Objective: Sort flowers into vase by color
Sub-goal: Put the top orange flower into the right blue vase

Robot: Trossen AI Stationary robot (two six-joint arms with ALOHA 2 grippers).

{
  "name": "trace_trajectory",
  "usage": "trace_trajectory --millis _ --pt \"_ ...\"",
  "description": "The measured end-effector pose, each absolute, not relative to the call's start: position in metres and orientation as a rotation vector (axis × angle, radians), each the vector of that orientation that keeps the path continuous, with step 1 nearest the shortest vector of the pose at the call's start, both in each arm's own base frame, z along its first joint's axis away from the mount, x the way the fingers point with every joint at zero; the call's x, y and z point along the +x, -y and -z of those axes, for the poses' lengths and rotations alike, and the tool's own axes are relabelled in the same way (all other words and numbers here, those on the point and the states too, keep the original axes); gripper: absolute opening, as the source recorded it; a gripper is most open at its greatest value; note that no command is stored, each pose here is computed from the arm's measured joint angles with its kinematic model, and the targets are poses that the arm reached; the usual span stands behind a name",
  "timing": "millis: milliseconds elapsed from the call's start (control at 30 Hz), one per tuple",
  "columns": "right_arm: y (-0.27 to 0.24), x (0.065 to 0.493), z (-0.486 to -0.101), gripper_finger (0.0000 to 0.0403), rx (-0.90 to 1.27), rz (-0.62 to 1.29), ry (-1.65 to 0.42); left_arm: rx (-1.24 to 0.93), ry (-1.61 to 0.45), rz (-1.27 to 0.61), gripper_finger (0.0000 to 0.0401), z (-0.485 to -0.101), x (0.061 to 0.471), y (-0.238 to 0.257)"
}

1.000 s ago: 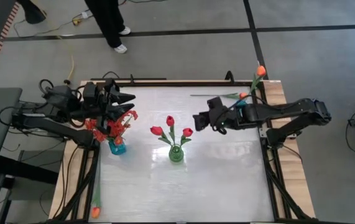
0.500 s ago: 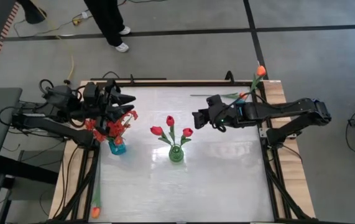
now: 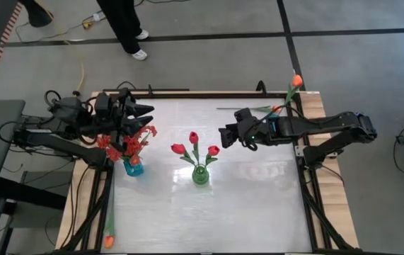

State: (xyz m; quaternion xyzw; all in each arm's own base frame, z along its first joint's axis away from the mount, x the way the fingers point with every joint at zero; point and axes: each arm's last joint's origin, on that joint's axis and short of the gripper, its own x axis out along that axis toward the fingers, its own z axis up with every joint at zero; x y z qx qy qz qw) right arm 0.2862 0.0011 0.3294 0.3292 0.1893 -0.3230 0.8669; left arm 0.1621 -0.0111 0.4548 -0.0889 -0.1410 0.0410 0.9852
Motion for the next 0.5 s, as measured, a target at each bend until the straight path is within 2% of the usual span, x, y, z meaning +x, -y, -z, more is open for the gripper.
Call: trace_trajectory --millis 233,500 --pt "0.004 0.286 -0.329 0.0210 0.670 0.674 -0.409 -0.162 0.286 -0.106 0.0134 -0.455 0.162 0.010" --pt "0.052 0.293 -0.318 0.0210 0.739 0.663 -0.477 -0.160 0.277 -0.139 0.0134 -0.453 0.168 0.009"
